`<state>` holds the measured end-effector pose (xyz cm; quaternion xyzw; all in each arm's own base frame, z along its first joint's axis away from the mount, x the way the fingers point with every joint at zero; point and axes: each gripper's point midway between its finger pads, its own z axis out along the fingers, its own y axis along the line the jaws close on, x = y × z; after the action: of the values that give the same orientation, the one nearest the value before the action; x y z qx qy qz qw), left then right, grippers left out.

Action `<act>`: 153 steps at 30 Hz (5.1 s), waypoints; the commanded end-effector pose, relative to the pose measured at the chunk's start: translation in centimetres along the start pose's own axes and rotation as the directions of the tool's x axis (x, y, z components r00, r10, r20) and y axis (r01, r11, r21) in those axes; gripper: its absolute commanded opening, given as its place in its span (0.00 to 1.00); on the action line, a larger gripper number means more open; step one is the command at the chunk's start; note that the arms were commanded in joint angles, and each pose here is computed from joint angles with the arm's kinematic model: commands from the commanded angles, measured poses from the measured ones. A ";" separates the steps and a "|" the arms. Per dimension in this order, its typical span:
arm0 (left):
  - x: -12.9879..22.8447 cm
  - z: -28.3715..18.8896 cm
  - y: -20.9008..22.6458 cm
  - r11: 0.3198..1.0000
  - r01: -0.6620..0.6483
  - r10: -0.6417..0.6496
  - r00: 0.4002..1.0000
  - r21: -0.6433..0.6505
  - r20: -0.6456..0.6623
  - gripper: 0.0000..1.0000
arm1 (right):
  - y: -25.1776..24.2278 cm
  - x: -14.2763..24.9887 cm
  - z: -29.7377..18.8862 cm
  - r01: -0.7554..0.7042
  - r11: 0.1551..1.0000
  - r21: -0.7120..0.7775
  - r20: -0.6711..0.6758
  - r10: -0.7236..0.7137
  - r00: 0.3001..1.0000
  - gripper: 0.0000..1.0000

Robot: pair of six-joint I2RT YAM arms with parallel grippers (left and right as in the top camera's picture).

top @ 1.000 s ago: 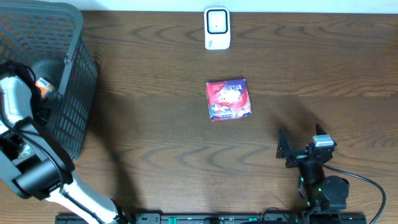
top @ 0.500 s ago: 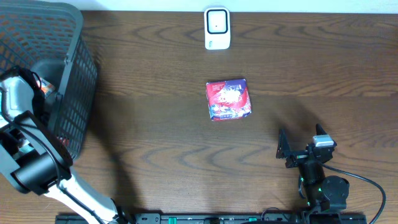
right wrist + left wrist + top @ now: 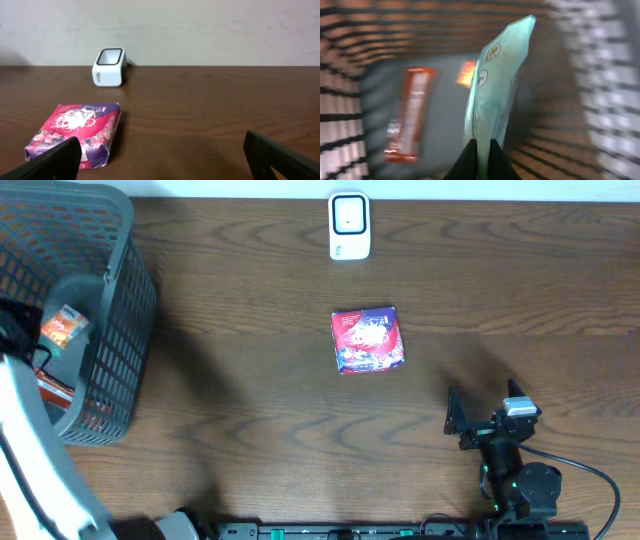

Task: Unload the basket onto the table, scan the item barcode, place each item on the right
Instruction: 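Reach the left gripper back into the basket toward the mint-green pack, then grasp the mint-green pack with the left gripper and lift it out, then move the green pack's barcode toward the scanner with the left gripper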

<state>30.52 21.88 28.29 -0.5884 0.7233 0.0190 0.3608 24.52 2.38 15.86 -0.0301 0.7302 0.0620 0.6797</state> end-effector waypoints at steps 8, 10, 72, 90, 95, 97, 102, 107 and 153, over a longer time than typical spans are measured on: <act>8.8 -15.4 -12.1 0.709 -0.367 0.386 0.916 0.602 0.104 0.07 | 0.2 0.1 0.0 -0.009 1.000 -0.010 -0.001 0.009 1.000 0.99; 10.9 -16.9 -13.0 0.648 -0.438 0.456 0.878 0.623 0.143 0.07 | 0.2 0.1 0.0 -0.009 1.000 -0.010 -0.001 0.009 1.000 0.99; 35.5 12.6 2.1 0.459 -0.886 0.612 0.368 -0.065 -0.700 0.07 | 0.2 0.1 0.0 -0.009 1.000 -0.010 -0.001 0.009 1.000 0.99; 41.3 0.6 -8.1 0.404 -0.797 0.869 0.180 0.450 -0.462 0.07 | 0.2 0.1 0.0 -0.009 1.000 -0.010 -0.001 0.009 1.000 0.99; 46.0 -2.0 -5.4 0.352 -0.803 0.864 0.081 0.481 -0.496 0.08 | 0.2 0.1 0.0 -0.009 1.000 -0.010 -0.001 0.009 1.000 0.99; 47.4 -3.0 -4.5 0.345 -0.807 0.859 0.064 0.480 -0.509 0.07 | 0.2 0.1 0.0 -0.009 1.000 -0.010 -0.001 0.009 1.000 0.99; 49.7 -5.3 -3.2 0.368 -0.810 0.841 0.082 0.456 -0.534 0.07 | 0.2 0.1 0.0 -0.009 1.000 -0.010 -0.001 0.009 1.000 0.99; 52.4 -6.6 -3.7 0.383 -0.784 0.858 0.105 0.489 -0.503 0.07 | 0.2 0.1 0.0 -0.009 1.000 -0.010 -0.001 0.009 1.000 0.99; 43.7 -0.5 -18.4 0.373 -0.829 0.910 0.415 0.417 0.012 0.07 | 0.2 0.1 0.0 -0.009 1.000 -0.010 -0.001 0.009 1.000 0.99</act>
<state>43.38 -20.80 14.63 -0.0396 0.9435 0.0007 0.3289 24.52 2.38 15.86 -0.0302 0.7302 0.0618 0.6797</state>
